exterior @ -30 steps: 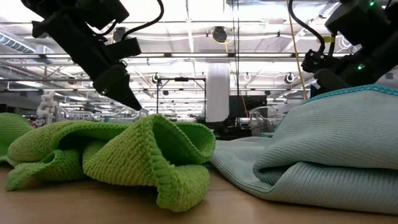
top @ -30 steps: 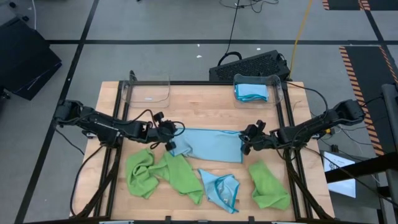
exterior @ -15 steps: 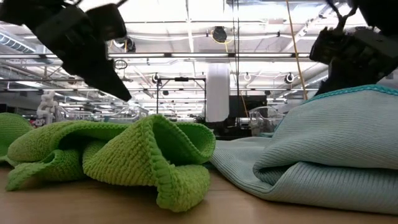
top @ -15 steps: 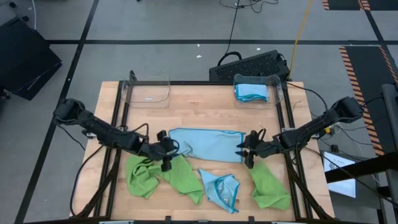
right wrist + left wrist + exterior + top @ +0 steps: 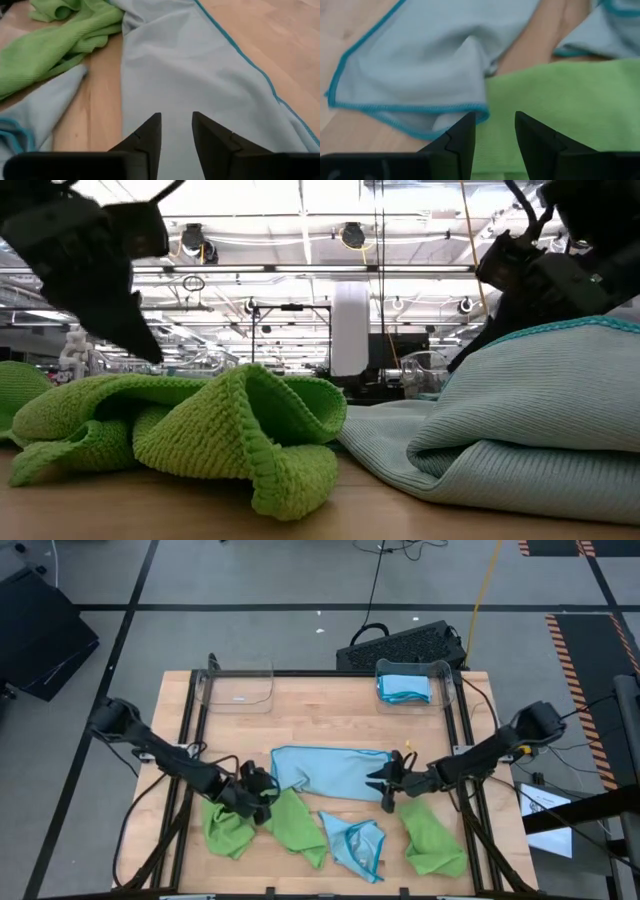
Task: Fold microfiber towels
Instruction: Fold the top blue microfiber cloth
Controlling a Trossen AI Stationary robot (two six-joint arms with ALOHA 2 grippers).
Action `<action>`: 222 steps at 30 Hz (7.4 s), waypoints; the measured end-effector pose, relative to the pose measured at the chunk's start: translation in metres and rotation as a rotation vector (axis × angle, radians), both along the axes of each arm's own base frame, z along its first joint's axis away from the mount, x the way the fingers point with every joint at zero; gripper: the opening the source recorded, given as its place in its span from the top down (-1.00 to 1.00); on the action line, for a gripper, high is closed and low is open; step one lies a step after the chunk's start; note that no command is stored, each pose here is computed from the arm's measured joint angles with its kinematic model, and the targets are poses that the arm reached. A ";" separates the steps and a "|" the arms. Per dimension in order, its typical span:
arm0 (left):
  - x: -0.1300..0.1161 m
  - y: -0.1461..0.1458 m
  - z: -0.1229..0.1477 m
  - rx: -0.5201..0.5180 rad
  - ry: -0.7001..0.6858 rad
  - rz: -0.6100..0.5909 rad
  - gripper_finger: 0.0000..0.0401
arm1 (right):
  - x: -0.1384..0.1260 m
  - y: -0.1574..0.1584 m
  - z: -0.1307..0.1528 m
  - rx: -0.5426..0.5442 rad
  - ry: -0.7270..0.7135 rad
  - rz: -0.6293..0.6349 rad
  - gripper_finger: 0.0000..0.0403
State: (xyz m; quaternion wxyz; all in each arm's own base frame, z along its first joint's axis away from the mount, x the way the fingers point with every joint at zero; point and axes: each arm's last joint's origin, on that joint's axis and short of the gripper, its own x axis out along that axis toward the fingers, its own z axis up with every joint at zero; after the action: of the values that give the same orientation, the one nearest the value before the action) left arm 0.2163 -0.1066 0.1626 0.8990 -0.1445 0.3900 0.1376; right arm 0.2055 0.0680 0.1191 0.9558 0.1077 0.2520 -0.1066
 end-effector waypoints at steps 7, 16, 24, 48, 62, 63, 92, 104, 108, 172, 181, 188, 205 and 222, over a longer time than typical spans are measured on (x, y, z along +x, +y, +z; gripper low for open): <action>0.002 0.000 -0.015 -0.001 -0.002 0.047 0.15 | 0.003 0.000 0.001 -0.010 -0.026 0.009 0.56; 0.009 0.003 -0.015 0.008 -0.075 0.080 -0.26 | 0.004 -0.001 0.003 -0.028 -0.042 0.017 0.56; 0.014 0.013 -0.016 -0.026 -0.036 0.065 -0.01 | 0.007 -0.008 0.003 -0.041 -0.044 -0.008 0.56; 0.005 0.001 -0.018 -0.046 -0.016 0.070 0.14 | 0.007 -0.009 0.003 -0.057 -0.033 0.006 0.56; 0.015 0.004 -0.029 0.062 -0.035 0.053 0.50 | 0.008 -0.012 0.004 -0.060 -0.048 -0.014 0.56; 0.015 0.004 -0.028 0.071 -0.037 0.050 0.60 | 0.008 -0.013 0.004 -0.060 -0.048 -0.017 0.56; -0.020 0.006 -0.013 0.170 0.170 -0.141 0.96 | 0.034 -0.044 -0.048 0.073 0.195 -0.069 0.99; -0.026 0.021 0.016 0.141 0.079 -0.136 0.78 | 0.011 -0.047 -0.039 0.086 0.163 -0.086 1.00; -0.026 0.021 0.016 0.136 0.084 -0.144 0.64 | 0.013 -0.047 -0.037 0.086 0.138 -0.074 1.00; 0.082 0.085 0.011 0.165 -0.484 -0.248 0.89 | -0.008 -0.043 -0.009 0.138 0.169 -0.137 1.00; 0.139 0.075 -0.027 0.166 -0.149 -0.306 0.89 | -0.021 -0.030 -0.014 0.203 0.284 -0.144 1.00; 0.146 0.124 -0.050 0.083 0.030 -0.144 0.89 | -0.017 -0.012 -0.026 0.292 0.263 -0.171 1.00; 0.134 0.166 -0.012 0.203 -0.022 -0.267 0.89 | 0.031 0.001 -0.013 0.307 0.047 -0.072 1.00; 0.135 0.077 -0.020 0.190 0.018 -0.354 0.89 | -0.005 0.002 0.005 0.277 0.290 -0.016 1.00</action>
State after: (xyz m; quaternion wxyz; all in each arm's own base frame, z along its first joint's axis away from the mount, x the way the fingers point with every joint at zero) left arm 0.3513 -0.0296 0.1424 0.9152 0.0133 0.4026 0.0147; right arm 0.2004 0.0703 0.1243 0.8847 0.2237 0.3983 -0.0930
